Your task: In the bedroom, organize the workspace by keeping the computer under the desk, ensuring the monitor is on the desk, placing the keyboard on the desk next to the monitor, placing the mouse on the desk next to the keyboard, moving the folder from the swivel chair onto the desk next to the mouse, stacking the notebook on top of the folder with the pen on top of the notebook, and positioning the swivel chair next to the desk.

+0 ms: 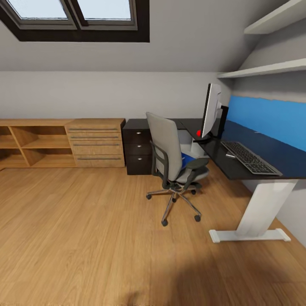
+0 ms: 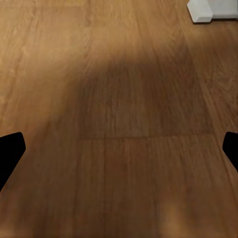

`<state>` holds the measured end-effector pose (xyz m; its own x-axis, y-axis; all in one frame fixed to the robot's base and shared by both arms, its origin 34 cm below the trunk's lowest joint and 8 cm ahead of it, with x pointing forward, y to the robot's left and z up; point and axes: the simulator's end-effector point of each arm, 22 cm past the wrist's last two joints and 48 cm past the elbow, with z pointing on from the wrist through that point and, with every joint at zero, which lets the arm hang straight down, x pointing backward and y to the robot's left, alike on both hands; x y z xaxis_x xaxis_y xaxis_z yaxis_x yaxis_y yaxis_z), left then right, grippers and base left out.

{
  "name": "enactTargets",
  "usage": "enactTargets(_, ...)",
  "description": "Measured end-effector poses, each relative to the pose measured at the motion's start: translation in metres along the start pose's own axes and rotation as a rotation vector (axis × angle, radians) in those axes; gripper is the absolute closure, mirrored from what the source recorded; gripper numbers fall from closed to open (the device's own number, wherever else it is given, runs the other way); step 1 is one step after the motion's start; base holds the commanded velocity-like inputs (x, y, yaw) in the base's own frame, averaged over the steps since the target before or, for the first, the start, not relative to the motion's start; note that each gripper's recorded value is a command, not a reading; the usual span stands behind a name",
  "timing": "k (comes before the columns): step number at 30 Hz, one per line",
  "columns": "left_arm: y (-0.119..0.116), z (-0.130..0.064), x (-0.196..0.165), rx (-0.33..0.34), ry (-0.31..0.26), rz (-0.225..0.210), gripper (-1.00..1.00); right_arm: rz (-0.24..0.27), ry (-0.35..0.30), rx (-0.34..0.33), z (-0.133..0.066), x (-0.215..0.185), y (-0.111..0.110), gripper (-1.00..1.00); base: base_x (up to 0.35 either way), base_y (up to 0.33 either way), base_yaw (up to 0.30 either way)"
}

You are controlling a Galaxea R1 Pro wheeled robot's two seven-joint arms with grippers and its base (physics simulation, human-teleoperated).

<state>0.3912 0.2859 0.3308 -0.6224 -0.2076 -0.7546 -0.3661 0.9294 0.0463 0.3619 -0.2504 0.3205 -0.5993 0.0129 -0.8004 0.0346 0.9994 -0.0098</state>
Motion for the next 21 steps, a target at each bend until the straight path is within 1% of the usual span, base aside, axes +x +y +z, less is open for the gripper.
enactTargets(2,-0.005,-0.002,0.006,-0.028,0.005,-0.011,-1.0,0.002,-0.007,0.003,0.003,0.001,0.0,-1.0,0.0,0.0,0.0)
enactTargets(3,-0.01,-0.004,0.009,-0.05,0.005,-0.014,-1.0,0.005,-0.024,0.005,0.008,-0.005,0.0,-1.0,0.0,0.0,0.0)
enactTargets(4,-0.013,-0.004,0.009,-0.058,0.002,-0.013,-1.0,0.007,-0.036,0.006,0.011,-0.009,0.0,-1.0,0.0,0.0,0.0)
enactTargets(6,-0.019,-0.004,0.007,-0.064,-0.012,-0.001,-1.0,0.009,-0.068,0.008,0.018,-0.019,0.0,-1.0,0.0,0.0,0.0)
enactTargets(7,-0.027,-0.004,0.001,-0.065,-0.029,0.015,-1.0,0.011,-0.103,0.01,0.025,-0.033,0.0,-1.0,0.0,0.0,0.0)
enactTargets(10,-0.034,0.0,-0.008,-0.072,-0.042,0.037,-1.0,0.015,-0.146,0.015,0.038,-0.054,0.0,-1.0,0.0,0.0,0.0)
enactTargets(11,-0.042,0.006,-0.029,-0.086,-0.007,0.07,-1.0,0.017,-0.116,0.048,0.062,-0.08,-0.007,-1.0,0.0,0.0,0.0)
enactTargets(12,-0.049,0.009,-0.07,-0.08,-0.071,0.046,-1.0,0.017,-0.115,0.057,0.073,-0.093,-0.008,-1.0,0.0,0.0,0.0)
enactTargets(13,-0.054,0.009,-0.091,-0.078,-0.077,0.045,-1.0,0.015,-0.085,0.069,0.086,-0.104,-0.01,-1.0,0.0,0.0,0.0)
enactTargets(14,-0.056,0.009,-0.101,-0.076,-0.082,0.042,-1.0,0.015,-0.069,0.074,0.094,-0.11,-0.011,-1.0,0.0,0.0,0.0)
enactTargets(15,-0.065,0.006,-0.123,-0.058,-0.091,0.045,-1.0,0.013,-0.046,0.081,0.111,-0.128,-0.012,-1.0,0.0,0.0,0.0)
enactTargets(17,-0.079,0.001,-0.14,-0.027,-0.094,0.049,-1.0,0.014,-0.042,0.086,0.13,-0.154,-0.012,-1.0,0.0,0.0,0.0)
enactTargets(18,-0.096,-0.007,-0.152,0.01,-0.093,0.053,-1.0,0.018,-0.043,0.093,0.144,-0.176,-0.013,-1.0,0.0,0.0,0.0)
enactTargets(19,-0.128,-0.024,-0.168,0.091,-0.081,0.048,-1.0,0.036,-0.043,0.112,0.167,-0.214,-0.016,-1.0,0.0,0.0,0.0)
enactTargets(20,-0.136,-0.029,-0.172,0.114,-0.081,0.041,-1.0,0.042,-0.066,0.115,0.177,-0.24,-0.016,-1.0,0.0,0.0,0.0)
enactTargets(21,-0.147,-0.036,-0.18,0.146,-0.082,0.027,-1.0,0.049,-0.061,0.122,0.188,-0.254,-0.017,-1.0,0.0,0.0,0.0)
